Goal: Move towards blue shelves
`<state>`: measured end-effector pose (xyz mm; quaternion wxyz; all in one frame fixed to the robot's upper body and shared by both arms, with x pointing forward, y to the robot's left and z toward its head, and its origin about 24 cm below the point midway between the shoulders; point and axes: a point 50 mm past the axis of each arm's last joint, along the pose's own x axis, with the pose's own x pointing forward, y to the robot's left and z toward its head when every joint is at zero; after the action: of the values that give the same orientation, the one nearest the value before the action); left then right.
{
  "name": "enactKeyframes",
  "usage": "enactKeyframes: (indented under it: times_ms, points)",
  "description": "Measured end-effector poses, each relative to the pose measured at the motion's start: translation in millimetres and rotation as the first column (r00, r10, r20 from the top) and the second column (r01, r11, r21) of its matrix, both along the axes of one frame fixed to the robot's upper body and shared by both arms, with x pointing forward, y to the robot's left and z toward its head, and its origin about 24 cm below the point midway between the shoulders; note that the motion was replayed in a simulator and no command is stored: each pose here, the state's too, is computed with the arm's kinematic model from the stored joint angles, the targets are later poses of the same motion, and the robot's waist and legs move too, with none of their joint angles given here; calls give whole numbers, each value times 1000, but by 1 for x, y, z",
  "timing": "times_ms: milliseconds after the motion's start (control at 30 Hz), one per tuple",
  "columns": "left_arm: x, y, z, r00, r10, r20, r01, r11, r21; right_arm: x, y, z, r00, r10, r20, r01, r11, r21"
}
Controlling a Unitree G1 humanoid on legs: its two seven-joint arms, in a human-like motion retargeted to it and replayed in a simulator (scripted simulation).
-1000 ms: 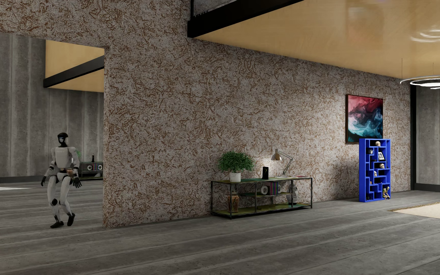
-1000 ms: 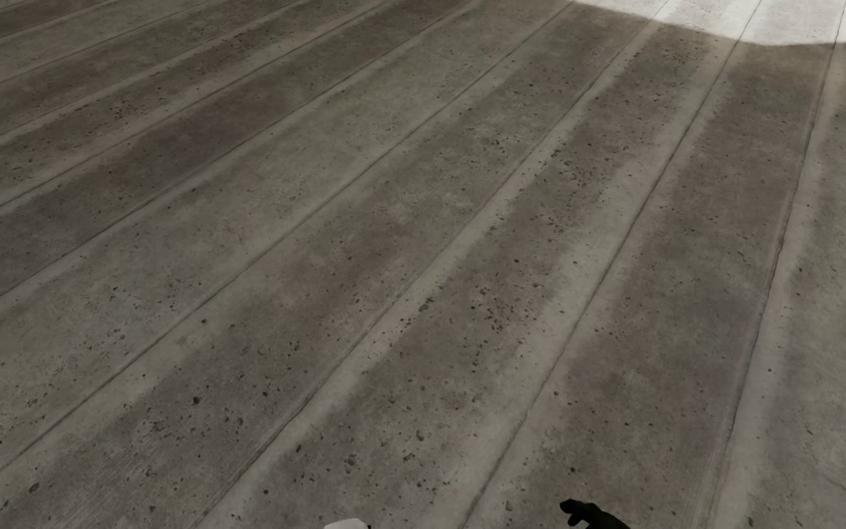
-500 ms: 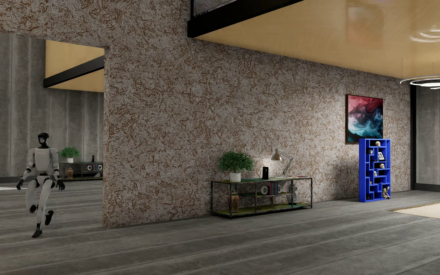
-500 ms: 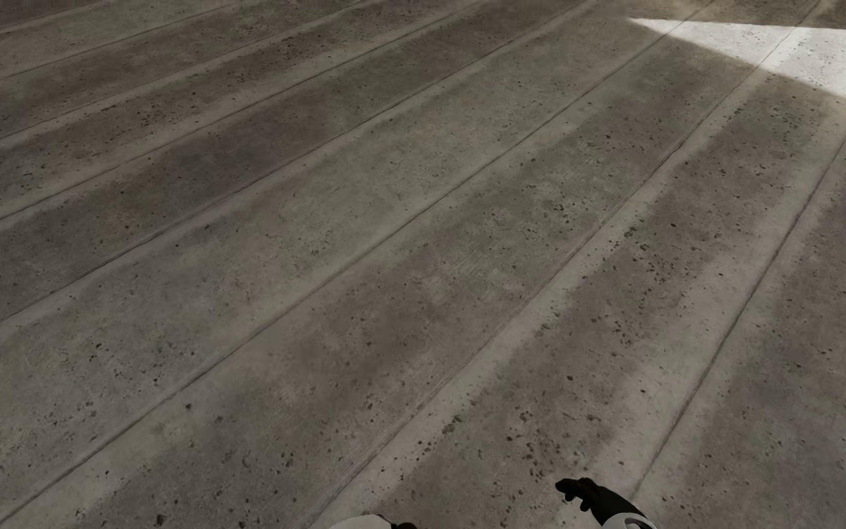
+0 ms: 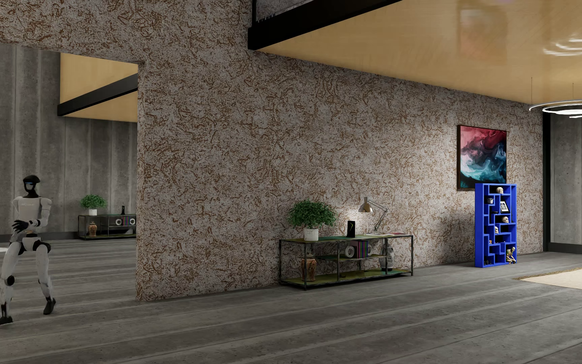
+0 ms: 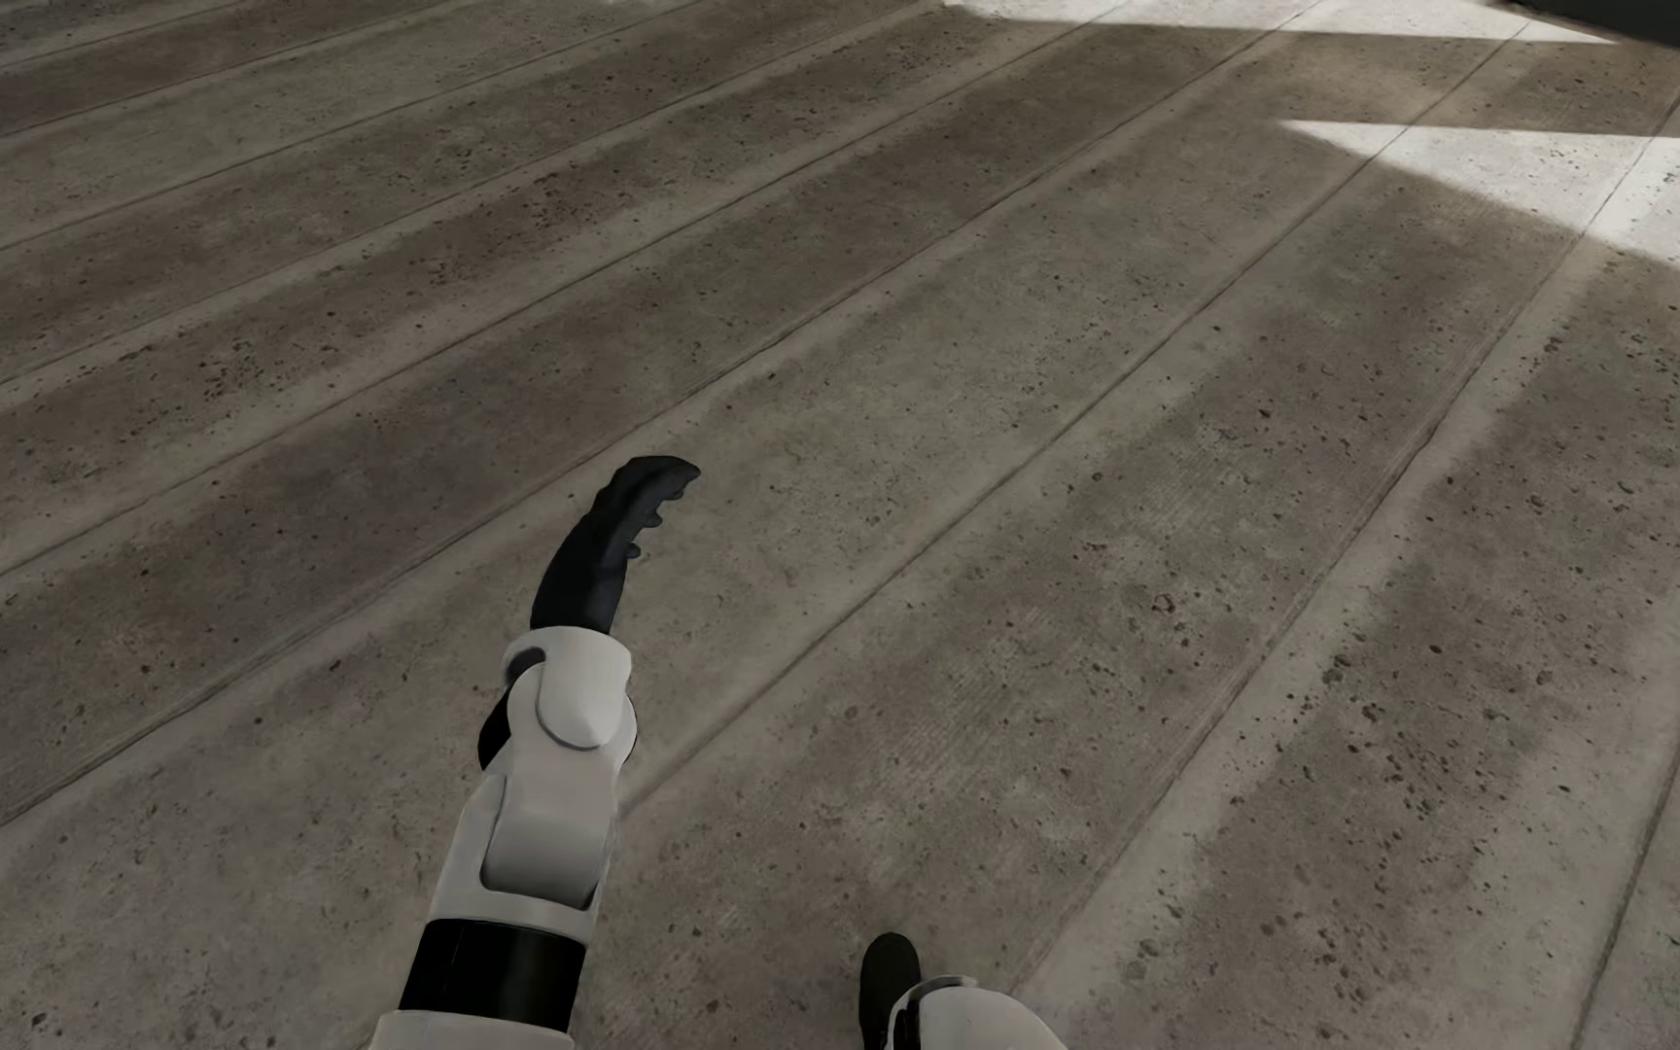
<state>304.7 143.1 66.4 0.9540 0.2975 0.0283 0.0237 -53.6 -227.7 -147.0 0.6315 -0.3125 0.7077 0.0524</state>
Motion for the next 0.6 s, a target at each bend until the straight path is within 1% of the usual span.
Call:
enactKeyframes:
  times_ms: [33,67,100,133,167,200,233,267,300,333,367,400,433,467,500,533,567,600]
  points:
    - [0,7,-5,999,-5,-32,13,959,283,7,3,1,995,-63,72,65,998,-24]
    - [-1,12,-11,999,-3,-54,34,823,567,17,5,2,980,-127,150,135,990,-38]
    - [-6,18,-24,992,3,-126,101,576,812,28,9,0,966,-169,195,179,983,-33]
    - [-13,18,-43,977,6,-215,199,347,916,43,12,-3,968,-146,204,156,987,-32]
    - [-27,20,-67,949,29,-315,295,279,914,62,13,-6,978,-84,193,92,995,-31]
    - [-46,28,-94,897,98,-431,367,379,850,84,13,-8,983,-5,183,10,1000,-27]
    - [-73,40,-124,815,180,-550,363,582,728,112,15,-7,975,90,204,-88,996,-20]
    - [-108,54,-155,688,262,-677,278,767,579,145,20,-2,948,175,266,-178,984,-14]
    - [-150,68,-182,514,324,-794,166,871,462,178,28,6,903,254,347,-264,964,-21]
    - [-194,76,-201,335,356,-872,76,912,402,213,37,18,833,337,438,-350,935,-55]
    - [-236,80,-214,181,370,-911,102,915,391,245,46,34,747,408,526,-419,902,-104]
    - [-273,82,-220,74,384,-920,229,892,391,276,56,54,637,456,622,-461,872,-167]
    - [-304,79,-222,17,379,-925,388,850,355,301,63,74,522,487,700,-472,849,-239]
    - [-331,73,-223,-25,346,-938,506,813,287,320,68,94,412,494,766,-452,840,-298]
    - [-354,67,-222,-73,302,-951,556,804,212,331,70,109,335,491,804,-428,840,-335]
    - [-375,64,-220,-144,257,-956,527,837,146,336,69,119,291,464,836,-394,855,-337]
    - [-391,64,-218,-229,219,-948,464,881,92,336,65,124,272,412,870,-353,883,-308]
    - [-397,65,-216,-292,183,-939,422,905,45,330,58,121,298,368,881,-321,908,-270]
